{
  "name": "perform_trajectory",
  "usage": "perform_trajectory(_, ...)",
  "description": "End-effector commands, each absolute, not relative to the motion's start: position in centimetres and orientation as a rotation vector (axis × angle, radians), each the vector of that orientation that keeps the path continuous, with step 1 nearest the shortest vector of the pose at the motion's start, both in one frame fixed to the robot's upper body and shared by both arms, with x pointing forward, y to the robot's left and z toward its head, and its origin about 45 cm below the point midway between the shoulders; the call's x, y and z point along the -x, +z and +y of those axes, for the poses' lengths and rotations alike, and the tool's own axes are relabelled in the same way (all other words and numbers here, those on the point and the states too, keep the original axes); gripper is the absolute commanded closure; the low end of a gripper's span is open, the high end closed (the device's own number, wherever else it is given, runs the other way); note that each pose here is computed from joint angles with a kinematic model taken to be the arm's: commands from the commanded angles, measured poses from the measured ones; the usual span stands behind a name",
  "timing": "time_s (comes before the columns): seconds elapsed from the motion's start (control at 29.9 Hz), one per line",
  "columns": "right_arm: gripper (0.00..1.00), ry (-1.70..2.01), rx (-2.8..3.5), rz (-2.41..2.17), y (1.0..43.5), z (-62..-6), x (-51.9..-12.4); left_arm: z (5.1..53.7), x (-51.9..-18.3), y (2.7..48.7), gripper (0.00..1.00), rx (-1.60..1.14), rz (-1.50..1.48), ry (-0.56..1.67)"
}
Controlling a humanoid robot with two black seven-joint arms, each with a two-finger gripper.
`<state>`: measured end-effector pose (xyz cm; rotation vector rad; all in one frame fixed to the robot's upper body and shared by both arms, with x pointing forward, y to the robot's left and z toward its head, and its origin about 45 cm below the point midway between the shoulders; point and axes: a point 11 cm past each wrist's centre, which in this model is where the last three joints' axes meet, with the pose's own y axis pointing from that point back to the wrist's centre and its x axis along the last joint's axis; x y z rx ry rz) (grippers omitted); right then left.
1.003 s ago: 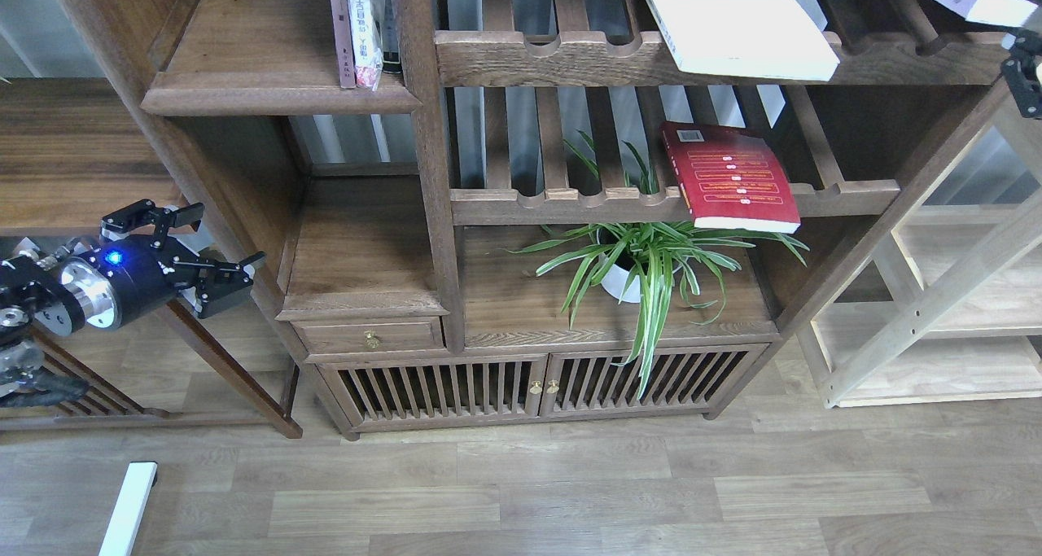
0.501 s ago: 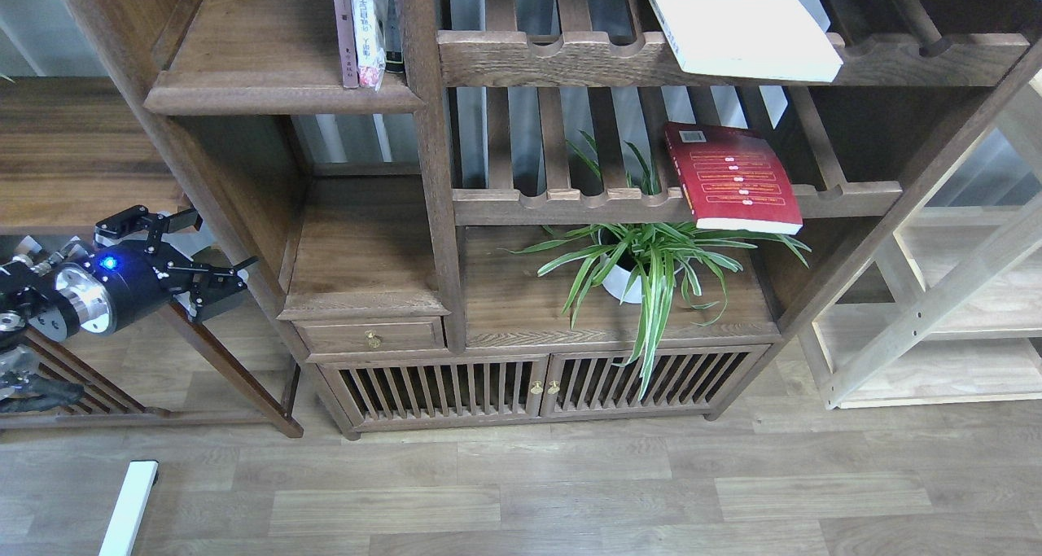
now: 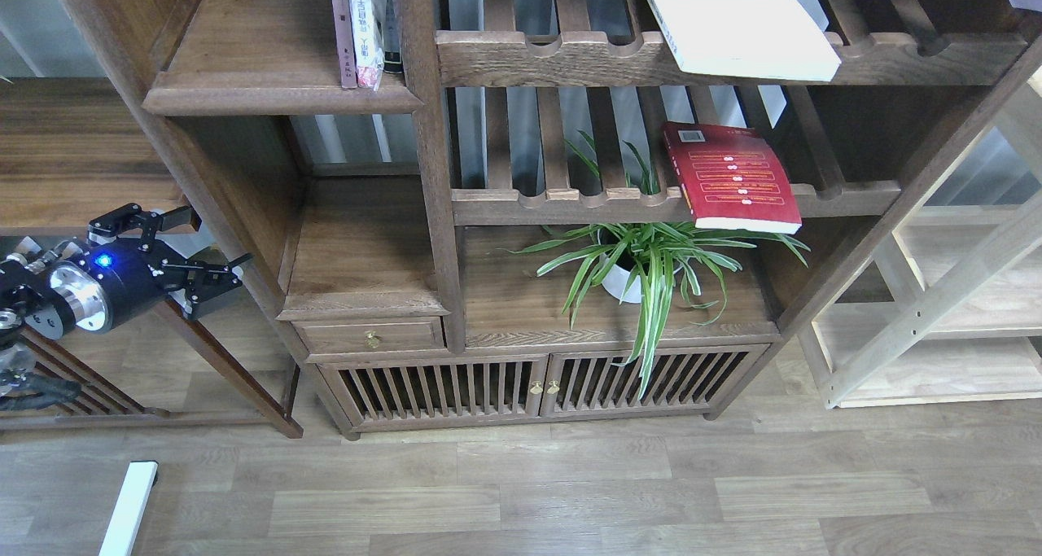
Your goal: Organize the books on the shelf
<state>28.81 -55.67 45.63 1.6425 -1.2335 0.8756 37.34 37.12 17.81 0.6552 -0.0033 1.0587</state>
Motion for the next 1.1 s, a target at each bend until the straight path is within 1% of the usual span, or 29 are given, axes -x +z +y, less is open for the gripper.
perform_trajectory(0.0, 0.98, 0.839, -1.659, -1.224, 45.7, -55.8, -28.1, 37.2, -37.4, 17.9, 0.0, -0.656, -0.005, 1.061)
perform_trajectory(0.2, 0.98, 0.787, -1.67, -1.286, 46.6, -56.9, -26.6, 37.2, -37.3, 17.8, 0.0, -0.657, -0.004, 1.066)
perform_trajectory(0.3, 0.98, 0.757, -1.652, -1.324, 47.5, -57.9, -25.1, 37.3, -37.4, 17.9, 0.0, -0.648, 0.003, 1.073)
perform_trajectory(0.43, 0.98, 0.703, -1.681, -1.314, 46.8, -58.0, -24.7, 37.3, -37.3, 17.7, 0.0, -0.65, 0.008, 1.071)
perform_trajectory(0.6, 0.97, 0.581, -1.692, -1.283, 43.9, -58.9, -23.6, 36.8, -36.4, 16.4, 0.0, -0.646, 0.038, 1.054)
perform_trajectory(0.8, 0.97, 0.423, -1.663, -1.24, 39.8, -60.5, -21.3, 34.4, -34.9, 13.5, 0.0, -0.621, 0.103, 1.011)
perform_trajectory(1.07, 0.97, 0.256, -1.576, -1.16, 34.7, -62.5, -17.2, 31.5, -32.7, 9.1, 0.0, -0.614, 0.202, 0.971)
